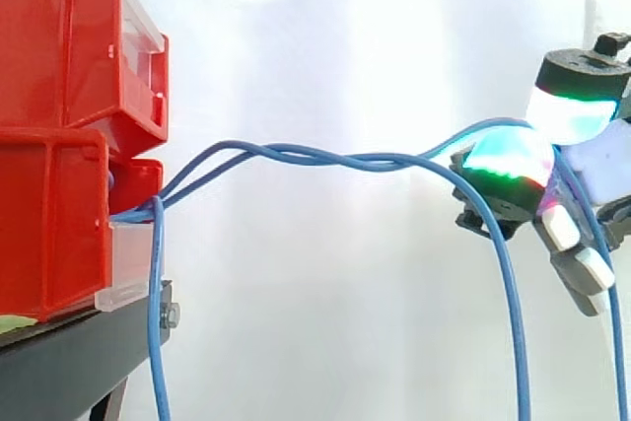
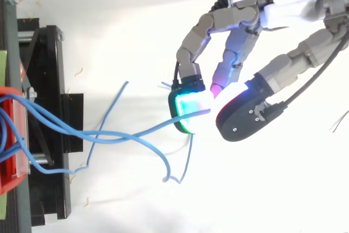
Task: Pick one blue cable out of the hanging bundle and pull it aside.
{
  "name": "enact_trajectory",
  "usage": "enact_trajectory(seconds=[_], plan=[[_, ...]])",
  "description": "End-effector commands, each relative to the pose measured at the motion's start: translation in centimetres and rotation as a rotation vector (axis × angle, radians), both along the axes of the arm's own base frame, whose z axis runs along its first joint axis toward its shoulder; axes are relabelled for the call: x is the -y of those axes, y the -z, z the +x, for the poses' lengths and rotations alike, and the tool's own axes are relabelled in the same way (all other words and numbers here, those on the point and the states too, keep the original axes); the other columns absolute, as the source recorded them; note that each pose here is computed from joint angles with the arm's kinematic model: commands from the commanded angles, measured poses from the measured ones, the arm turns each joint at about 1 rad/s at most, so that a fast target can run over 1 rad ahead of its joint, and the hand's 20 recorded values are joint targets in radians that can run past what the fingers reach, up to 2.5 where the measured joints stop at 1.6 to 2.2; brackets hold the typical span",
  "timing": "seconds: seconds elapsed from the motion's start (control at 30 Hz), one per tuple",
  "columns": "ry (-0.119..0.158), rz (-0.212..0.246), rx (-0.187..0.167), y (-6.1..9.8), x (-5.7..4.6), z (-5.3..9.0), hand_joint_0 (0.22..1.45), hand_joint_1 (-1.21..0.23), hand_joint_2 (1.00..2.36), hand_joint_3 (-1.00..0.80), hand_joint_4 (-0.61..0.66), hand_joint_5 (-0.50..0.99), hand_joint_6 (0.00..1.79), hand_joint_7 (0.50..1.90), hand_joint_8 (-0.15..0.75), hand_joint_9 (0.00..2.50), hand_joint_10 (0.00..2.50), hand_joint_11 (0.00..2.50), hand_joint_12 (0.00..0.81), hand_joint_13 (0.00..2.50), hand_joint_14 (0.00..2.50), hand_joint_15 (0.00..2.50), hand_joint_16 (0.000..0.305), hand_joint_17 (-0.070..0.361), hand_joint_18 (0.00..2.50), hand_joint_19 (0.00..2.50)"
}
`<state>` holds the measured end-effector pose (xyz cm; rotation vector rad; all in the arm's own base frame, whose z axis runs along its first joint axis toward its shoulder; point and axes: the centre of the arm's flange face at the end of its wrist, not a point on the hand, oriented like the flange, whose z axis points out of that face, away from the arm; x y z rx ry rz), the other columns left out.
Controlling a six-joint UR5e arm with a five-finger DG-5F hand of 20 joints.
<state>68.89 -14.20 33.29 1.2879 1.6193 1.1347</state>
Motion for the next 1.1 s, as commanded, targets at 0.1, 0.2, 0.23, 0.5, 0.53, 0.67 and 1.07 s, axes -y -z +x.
enact_trajectory(seconds=[0.1, 0.2, 0.23, 0.5, 0.53, 0.67, 1.07], plan=[[-0.008, -0.005, 0.043, -0.29, -0.5, 0.65, 0.51, -0.86, 1.3, -0.1, -0.08, 0.03, 0.83, 0.88, 0.266, 1.05, 0.0, 0.04, 0.409, 0.92, 0.02, 0.44, 0.063, 0.143, 0.76, 0.46], [-0.009, -0.007, 0.053, -0.29, -0.49, 0.75, 0.51, -0.86, 1.3, -0.09, -0.08, 0.03, 0.83, 0.89, 0.27, 1.06, 0.0, 0.04, 0.409, 0.92, 0.02, 0.43, 0.063, 0.143, 0.76, 0.46], [-0.009, -0.007, 0.056, -0.41, -0.49, 0.74, 0.51, -0.86, 1.3, -0.09, -0.08, 0.03, 0.83, 0.89, 0.268, 1.06, 0.0, 0.04, 0.407, 0.93, 0.02, 0.44, 0.063, 0.143, 0.76, 0.46], [-0.007, -0.008, 0.08, -0.54, -0.47, 1.1, 0.51, -0.85, 1.3, -0.09, -0.08, 0.03, 0.83, 0.89, 0.266, 1.06, 0.0, 0.04, 0.409, 0.93, 0.02, 0.43, 0.063, 0.143, 0.76, 0.47], [-0.009, -0.008, 0.083, -0.5, -0.57, 1.15, 0.51, -0.85, 1.3, -0.09, -0.08, 0.03, 0.83, 0.89, 0.268, 1.06, 0.0, 0.04, 0.407, 0.93, 0.02, 0.43, 0.063, 0.143, 0.76, 0.47], [-0.009, -0.009, 0.094, -0.58, -0.57, 1.27, 0.51, -0.85, 1.3, -0.09, -0.08, 0.03, 0.83, 0.89, 0.264, 1.07, 0.0, 0.04, 0.409, 0.93, 0.02, 0.44, 0.063, 0.143, 0.77, 0.47], [-0.009, -0.009, 0.099, -0.71, -0.57, 1.28, 0.52, -0.86, 1.29, -0.1, -0.08, 0.03, 0.83, 0.88, 0.261, 1.07, 0.0, 0.05, 0.411, 0.94, 0.02, 0.44, 0.063, 0.142, 0.79, 0.47]])
